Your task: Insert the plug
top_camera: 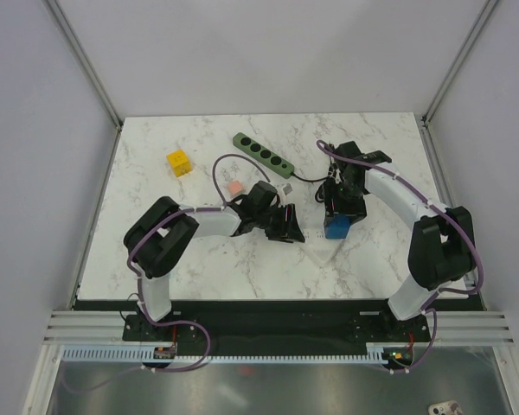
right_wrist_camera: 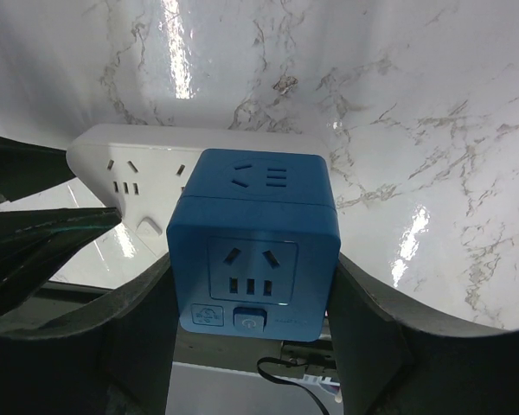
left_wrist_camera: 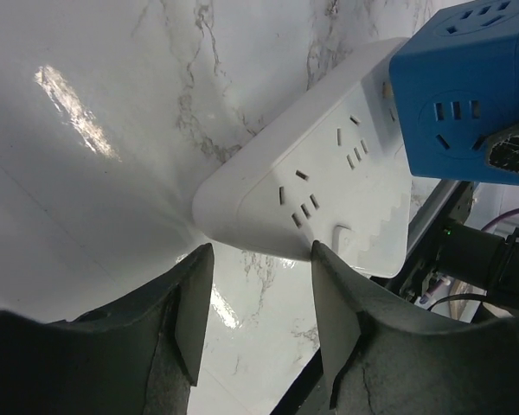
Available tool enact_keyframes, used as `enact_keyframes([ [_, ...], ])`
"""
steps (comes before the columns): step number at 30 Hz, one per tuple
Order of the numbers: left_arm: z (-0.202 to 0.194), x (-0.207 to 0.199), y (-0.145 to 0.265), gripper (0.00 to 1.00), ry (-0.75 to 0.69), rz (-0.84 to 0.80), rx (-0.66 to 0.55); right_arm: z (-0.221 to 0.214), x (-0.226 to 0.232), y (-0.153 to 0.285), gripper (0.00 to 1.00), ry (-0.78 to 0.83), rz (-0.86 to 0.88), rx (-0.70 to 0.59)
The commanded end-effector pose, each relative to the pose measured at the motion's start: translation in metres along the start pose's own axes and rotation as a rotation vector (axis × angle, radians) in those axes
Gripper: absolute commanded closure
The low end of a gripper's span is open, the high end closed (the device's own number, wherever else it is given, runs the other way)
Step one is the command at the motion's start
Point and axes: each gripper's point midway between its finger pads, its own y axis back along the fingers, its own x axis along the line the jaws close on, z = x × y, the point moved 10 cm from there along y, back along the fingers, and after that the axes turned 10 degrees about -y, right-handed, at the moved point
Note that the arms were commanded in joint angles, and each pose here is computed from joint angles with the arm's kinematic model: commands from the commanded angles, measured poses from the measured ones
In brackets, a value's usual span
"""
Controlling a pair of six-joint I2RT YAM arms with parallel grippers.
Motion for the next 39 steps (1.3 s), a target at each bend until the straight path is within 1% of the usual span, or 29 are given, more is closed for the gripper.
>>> enact_keyframes([
  [1, 0.006, -0.001, -0.006, 0.44, -0.006, 0.016, -0.016, -0.026, -0.022, -0.049, 1.00, -0.036, -0.155, 0.193],
  [4, 0.003, 0.003, -0.013, 0.43, -0.005, 0.018, -0.010, -0.026, -0.021, -0.048, 1.00, -0.033, -0.108, 0.190],
  [8, 0.003, 0.007, -0.022, 0.45, 0.022, 0.019, 0.009, -0.027, -0.025, -0.047, 1.00, -0.057, -0.131, 0.180],
  [10, -0.001, 0.011, -0.025, 0.51, 0.042, 0.027, 0.023, -0.024, -0.026, -0.043, 1.00, -0.074, -0.146, 0.165],
  [11, -0.002, 0.012, -0.026, 0.57, 0.050, 0.037, 0.027, -0.024, -0.027, -0.041, 1.00, -0.078, -0.163, 0.166],
  [12, -0.003, 0.014, -0.027, 0.59, 0.057, 0.058, 0.026, -0.023, -0.027, -0.040, 1.00, -0.083, -0.166, 0.162],
  [15, -0.007, 0.020, -0.028, 0.65, 0.075, 0.101, 0.036, -0.020, -0.026, -0.035, 1.00, -0.078, -0.183, 0.171],
  [17, -0.008, 0.022, -0.029, 0.67, 0.081, 0.116, 0.043, -0.020, -0.025, -0.032, 1.00, -0.056, -0.155, 0.176],
  [21, -0.010, 0.025, -0.030, 0.68, 0.077, 0.134, 0.053, -0.027, -0.026, -0.031, 1.00, 0.009, -0.074, 0.197],
  [26, -0.010, 0.027, -0.031, 0.68, 0.073, 0.155, 0.055, -0.037, -0.035, -0.034, 1.00, 0.010, -0.116, 0.196],
  [29, -0.010, 0.028, -0.032, 0.69, 0.074, 0.164, 0.058, -0.040, -0.040, -0.039, 1.00, -0.005, -0.183, 0.198],
  [32, -0.009, 0.028, -0.031, 0.69, 0.073, 0.168, 0.056, -0.041, -0.041, -0.045, 1.00, -0.020, -0.198, 0.224],
  [34, -0.009, 0.027, -0.030, 0.69, 0.070, 0.168, 0.056, -0.036, -0.037, -0.045, 1.00, -0.021, -0.172, 0.222],
  [36, -0.008, 0.026, -0.030, 0.69, 0.069, 0.163, 0.057, -0.024, -0.031, -0.039, 1.00, -0.018, -0.168, 0.188],
  [38, -0.008, 0.026, -0.029, 0.69, 0.068, 0.167, 0.054, -0.017, -0.028, -0.036, 1.00, -0.017, -0.189, 0.198],
  [39, -0.008, 0.027, -0.029, 0.69, 0.067, 0.167, 0.054, -0.010, -0.025, -0.033, 1.00, -0.017, -0.180, 0.181],
])
